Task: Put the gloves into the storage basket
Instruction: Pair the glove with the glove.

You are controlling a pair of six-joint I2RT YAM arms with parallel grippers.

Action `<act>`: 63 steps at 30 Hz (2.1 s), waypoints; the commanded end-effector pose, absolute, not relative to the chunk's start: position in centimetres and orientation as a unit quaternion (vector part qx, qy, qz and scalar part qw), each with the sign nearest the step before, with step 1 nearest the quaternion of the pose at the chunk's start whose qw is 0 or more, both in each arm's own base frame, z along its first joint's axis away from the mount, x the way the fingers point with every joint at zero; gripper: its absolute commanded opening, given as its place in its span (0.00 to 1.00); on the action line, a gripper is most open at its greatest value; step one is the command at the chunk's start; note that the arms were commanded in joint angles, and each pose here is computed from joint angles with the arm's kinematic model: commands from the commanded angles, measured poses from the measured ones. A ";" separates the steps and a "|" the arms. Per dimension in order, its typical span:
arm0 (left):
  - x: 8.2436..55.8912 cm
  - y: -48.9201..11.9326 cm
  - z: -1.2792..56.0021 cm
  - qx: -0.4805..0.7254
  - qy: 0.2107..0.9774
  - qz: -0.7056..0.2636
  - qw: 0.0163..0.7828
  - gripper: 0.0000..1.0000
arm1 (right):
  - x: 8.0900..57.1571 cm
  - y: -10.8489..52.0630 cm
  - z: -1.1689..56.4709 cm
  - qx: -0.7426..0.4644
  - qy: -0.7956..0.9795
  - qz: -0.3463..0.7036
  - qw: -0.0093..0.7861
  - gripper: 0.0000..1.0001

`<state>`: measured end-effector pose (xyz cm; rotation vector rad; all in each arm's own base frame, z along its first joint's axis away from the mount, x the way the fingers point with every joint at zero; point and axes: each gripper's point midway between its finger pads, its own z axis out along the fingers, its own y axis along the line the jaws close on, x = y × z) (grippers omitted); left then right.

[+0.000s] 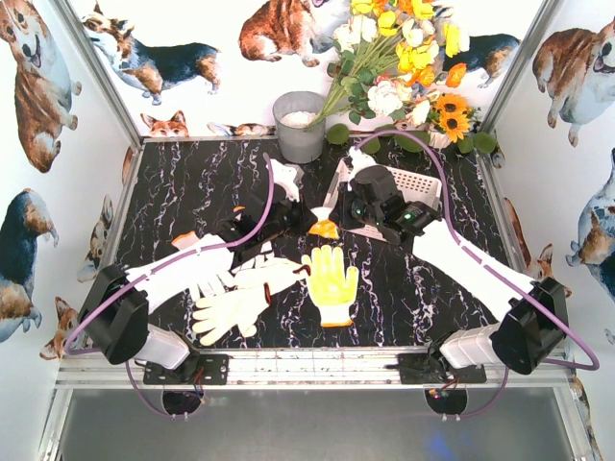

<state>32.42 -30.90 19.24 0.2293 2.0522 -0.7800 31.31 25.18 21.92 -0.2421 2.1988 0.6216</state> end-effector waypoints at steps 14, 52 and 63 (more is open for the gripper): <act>27.5 -32.7 14.4 0.099 0.852 -0.360 0.368 0.00 | 28.0 23.7 19.9 -0.089 0.878 0.264 0.389 0.00; 20.0 -34.2 9.8 0.125 0.882 -0.367 0.268 0.00 | 19.2 23.3 13.4 -0.063 0.916 0.316 0.239 0.00; 17.5 -32.6 7.9 0.116 0.897 -0.342 0.256 0.00 | 16.4 23.9 11.6 -0.072 0.926 0.311 0.201 0.00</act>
